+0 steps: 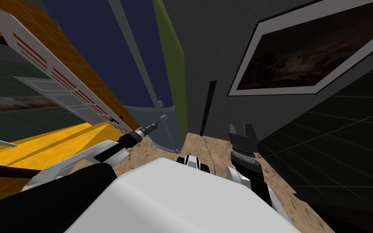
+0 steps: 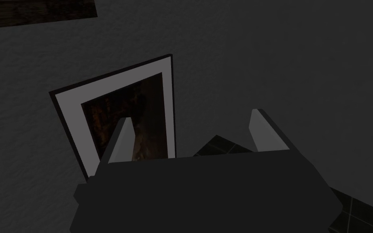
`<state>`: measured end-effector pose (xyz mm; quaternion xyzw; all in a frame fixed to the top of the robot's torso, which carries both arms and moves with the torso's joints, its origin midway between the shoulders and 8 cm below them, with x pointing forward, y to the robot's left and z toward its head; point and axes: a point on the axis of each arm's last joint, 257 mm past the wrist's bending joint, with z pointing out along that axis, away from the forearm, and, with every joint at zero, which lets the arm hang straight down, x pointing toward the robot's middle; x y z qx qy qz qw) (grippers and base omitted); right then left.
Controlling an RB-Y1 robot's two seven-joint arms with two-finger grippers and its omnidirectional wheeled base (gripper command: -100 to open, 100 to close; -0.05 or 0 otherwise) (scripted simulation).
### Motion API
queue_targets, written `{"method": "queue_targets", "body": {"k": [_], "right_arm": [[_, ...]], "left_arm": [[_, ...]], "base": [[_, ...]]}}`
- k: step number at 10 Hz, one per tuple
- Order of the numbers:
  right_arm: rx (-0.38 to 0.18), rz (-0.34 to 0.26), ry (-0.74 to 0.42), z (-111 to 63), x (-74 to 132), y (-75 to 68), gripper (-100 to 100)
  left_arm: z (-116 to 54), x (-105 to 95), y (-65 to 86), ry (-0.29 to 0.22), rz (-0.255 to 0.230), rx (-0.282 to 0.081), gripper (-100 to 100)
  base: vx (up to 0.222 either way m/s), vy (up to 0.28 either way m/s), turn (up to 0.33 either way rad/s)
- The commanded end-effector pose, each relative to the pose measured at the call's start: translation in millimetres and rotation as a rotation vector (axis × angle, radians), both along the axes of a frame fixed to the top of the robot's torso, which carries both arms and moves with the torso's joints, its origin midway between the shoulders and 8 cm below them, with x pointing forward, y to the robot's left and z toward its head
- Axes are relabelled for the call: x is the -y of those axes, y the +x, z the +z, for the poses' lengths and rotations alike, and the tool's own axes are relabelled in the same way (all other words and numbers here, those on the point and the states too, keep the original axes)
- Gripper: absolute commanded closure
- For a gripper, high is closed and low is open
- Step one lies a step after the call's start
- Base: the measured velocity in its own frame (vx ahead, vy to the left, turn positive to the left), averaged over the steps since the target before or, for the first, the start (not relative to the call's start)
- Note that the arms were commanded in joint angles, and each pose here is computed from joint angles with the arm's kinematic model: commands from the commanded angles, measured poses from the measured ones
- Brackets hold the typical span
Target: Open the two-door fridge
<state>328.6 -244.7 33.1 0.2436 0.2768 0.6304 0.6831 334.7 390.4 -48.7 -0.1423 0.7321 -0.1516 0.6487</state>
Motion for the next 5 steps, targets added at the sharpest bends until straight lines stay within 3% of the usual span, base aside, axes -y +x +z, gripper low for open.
{"method": "queue_targets", "body": {"k": [1, 2, 4, 5], "right_arm": [[0.0, 0.0, 0.0, 0.0, 0, 0.0, 0], [0.0, 0.0, 0.0, 0.0, 0, 0.0, 0], [0.0, 0.0, 0.0, 0.0, 0, 0.0, 0], [0.0, 0.0, 0.0, 0.0, 0, 0.0, 0]], "left_arm": [[-15.1, -6.5, -3.6, 0.019, -0.035, -0.046, 100], [-18.3, -8.1, -0.9, 0.009, -0.051, -0.056, 100], [-10.8, 4.5, -0.6, 0.002, -0.099, -0.028, 100], [-24.9, -8.0, -3.6, 0.02, -0.102, -0.079, 100]], "base": [[-0.089, 0.052, 0.112], [-0.112, 0.037, 0.07], [-0.036, 0.003, -0.005], [-0.095, 0.028, 0.116]]}}
